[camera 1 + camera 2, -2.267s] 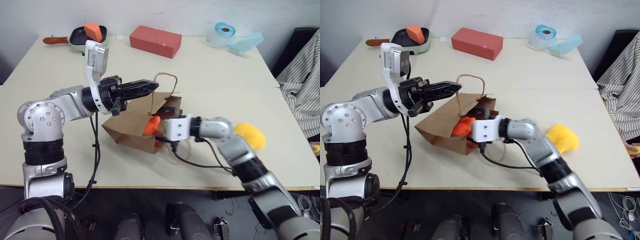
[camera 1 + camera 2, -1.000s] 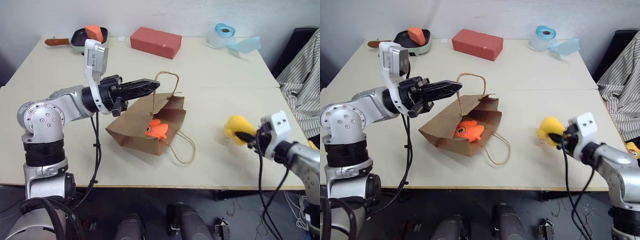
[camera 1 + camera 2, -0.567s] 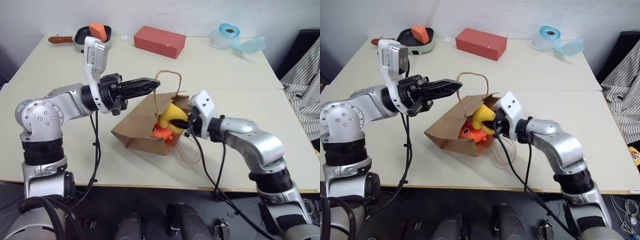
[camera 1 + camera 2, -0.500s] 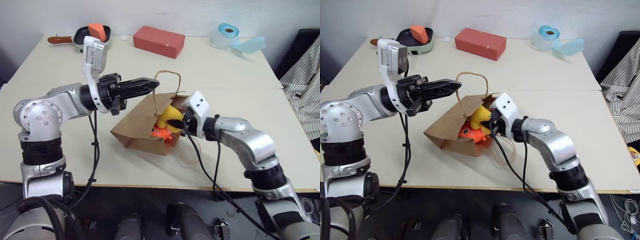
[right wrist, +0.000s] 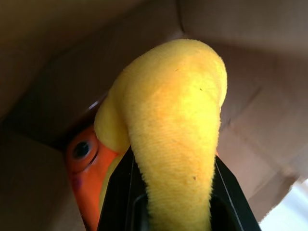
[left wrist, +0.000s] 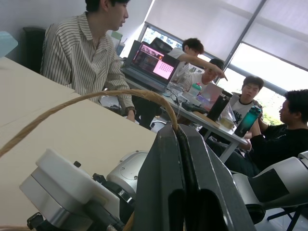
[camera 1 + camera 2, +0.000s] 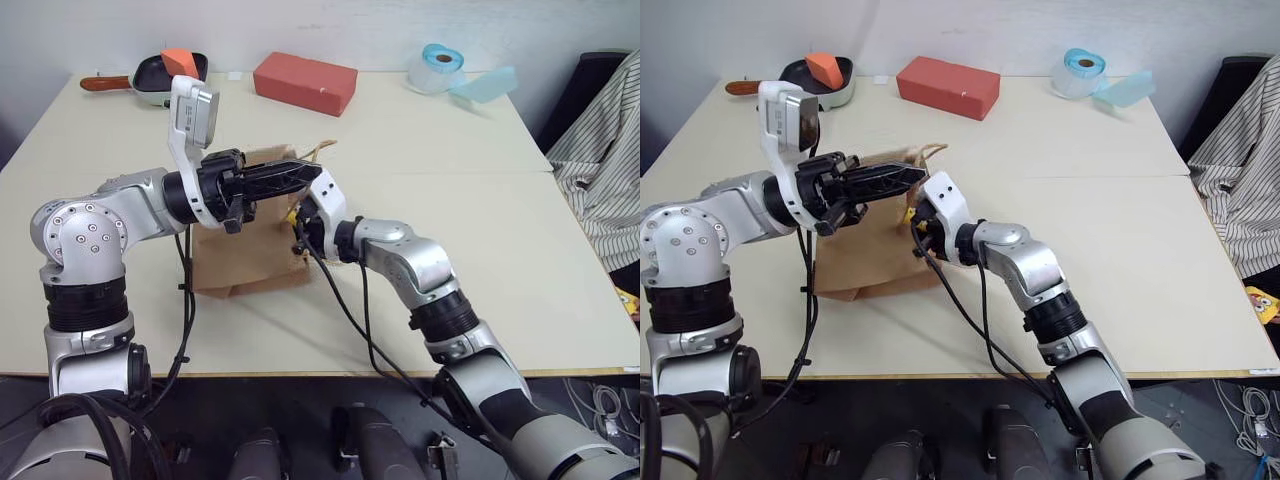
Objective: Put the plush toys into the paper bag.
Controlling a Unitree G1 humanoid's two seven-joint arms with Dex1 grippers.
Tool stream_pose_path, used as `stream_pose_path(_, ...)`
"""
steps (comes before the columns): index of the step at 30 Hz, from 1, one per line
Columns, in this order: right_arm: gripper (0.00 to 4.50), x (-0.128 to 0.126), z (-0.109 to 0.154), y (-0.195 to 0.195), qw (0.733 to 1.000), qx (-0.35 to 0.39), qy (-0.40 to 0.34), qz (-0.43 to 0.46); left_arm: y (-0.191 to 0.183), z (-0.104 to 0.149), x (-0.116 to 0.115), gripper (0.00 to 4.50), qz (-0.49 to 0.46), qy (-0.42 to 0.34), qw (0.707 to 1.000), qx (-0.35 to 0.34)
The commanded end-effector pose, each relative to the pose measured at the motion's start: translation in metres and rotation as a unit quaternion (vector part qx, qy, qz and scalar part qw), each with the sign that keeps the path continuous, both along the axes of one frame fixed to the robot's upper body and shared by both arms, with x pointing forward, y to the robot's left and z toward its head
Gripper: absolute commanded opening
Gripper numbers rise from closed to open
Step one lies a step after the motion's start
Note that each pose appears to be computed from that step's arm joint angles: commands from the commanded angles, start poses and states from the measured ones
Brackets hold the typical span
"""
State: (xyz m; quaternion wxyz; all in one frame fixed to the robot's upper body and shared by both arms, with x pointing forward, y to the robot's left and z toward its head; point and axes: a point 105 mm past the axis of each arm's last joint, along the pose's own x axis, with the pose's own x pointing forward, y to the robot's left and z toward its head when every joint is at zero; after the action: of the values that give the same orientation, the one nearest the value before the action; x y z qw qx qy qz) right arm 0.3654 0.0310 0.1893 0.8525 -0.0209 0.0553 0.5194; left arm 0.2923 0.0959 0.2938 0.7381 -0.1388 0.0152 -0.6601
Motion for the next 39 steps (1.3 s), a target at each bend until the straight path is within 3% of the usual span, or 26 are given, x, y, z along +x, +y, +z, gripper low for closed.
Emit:
stream_pose_path(1,0.32,-0.019,0.038,-0.003,0.997,0.053,-0.022,0.056,0.007,0.004,-0.001,0.00,0.006,-0.017,1.000,-0.003)
stream_pose_path(4,0.32,-0.039,0.035,-0.005,0.992,0.046,-0.004,0.118,0.009,0.002,0.004,0.00,0.012,-0.016,1.000,-0.003)
stream_pose_path(9,0.32,-0.050,0.029,0.009,0.986,0.045,0.012,0.158,0.005,0.003,0.007,0.00,0.006,-0.021,1.000,-0.006)
stream_pose_path(19,0.32,-0.022,-0.014,0.036,0.993,-0.045,-0.037,0.101,0.001,0.009,0.006,0.00,-0.004,-0.031,0.999,-0.012)
stream_pose_path(24,2.01,-0.027,-0.001,0.018,0.994,-0.012,-0.008,0.107,0.008,0.008,0.007,0.00,0.010,-0.030,0.999,-0.010)
stream_pose_path(30,4.08,-0.050,0.020,-0.019,0.993,0.004,-0.002,0.114,0.011,0.009,0.007,0.00,0.018,-0.027,0.999,-0.017)
stream_pose_path(39,4.08,-0.060,0.009,-0.106,0.999,-0.041,0.013,-0.015,0.008,0.007,0.003,0.00,0.015,-0.023,1.000,-0.015)
